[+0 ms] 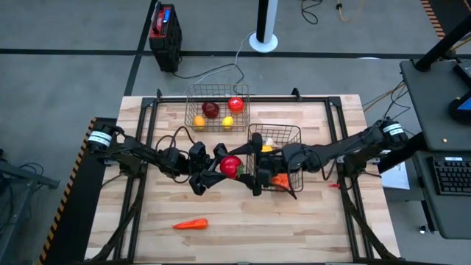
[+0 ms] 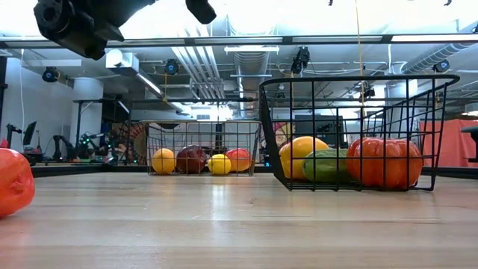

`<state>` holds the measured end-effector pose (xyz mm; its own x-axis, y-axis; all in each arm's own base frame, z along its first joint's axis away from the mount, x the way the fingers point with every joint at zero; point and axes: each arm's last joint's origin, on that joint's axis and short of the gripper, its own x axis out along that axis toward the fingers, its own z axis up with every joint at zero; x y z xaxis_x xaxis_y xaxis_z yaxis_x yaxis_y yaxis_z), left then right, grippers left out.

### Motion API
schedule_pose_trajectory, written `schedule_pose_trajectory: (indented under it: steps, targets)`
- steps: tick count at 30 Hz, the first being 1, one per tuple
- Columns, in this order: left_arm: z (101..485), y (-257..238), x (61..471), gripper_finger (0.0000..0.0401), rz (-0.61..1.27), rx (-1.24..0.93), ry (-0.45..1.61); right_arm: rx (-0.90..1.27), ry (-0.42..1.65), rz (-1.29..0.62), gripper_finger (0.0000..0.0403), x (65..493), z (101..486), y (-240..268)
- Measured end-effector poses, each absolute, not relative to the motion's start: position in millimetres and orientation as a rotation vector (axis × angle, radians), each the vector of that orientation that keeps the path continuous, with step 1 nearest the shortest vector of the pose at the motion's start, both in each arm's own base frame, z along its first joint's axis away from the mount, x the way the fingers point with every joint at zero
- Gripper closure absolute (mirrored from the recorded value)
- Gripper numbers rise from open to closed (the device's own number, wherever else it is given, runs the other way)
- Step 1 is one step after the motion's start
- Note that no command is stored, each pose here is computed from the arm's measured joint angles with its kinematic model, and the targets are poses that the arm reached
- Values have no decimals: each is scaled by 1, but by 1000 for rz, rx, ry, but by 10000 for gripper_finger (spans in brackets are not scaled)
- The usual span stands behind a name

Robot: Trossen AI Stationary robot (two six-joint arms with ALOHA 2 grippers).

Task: Sort produce into baskets
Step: Put the red tomato into the silver wire basket

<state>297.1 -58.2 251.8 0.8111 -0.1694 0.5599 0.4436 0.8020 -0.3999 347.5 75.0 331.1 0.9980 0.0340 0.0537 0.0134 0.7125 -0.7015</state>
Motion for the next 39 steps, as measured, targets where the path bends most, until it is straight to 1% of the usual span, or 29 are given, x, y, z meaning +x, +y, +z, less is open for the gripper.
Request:
schedule_pose_trajectory:
  steps: [17,19,25,31,34,39]
  targets:
    - [251,-58,297,102,-341,-542,-530,-769,-63,25,40,347,334,75]
    - [251,-57,297,97,-338,-542,-531,-752,-61,26,46,347,334,75]
    - [250,-55,298,59,-323,-580,-520,-744,-44,32,100,346,333,75]
    - [250,-54,299,32,-310,-578,-518,-744,-41,31,100,346,333,75]
    - [252,-49,298,27,-313,-564,-523,-728,-32,-1,99,345,334,74]
    - [255,-39,291,26,-308,-461,-541,-693,-21,-81,96,339,342,70]
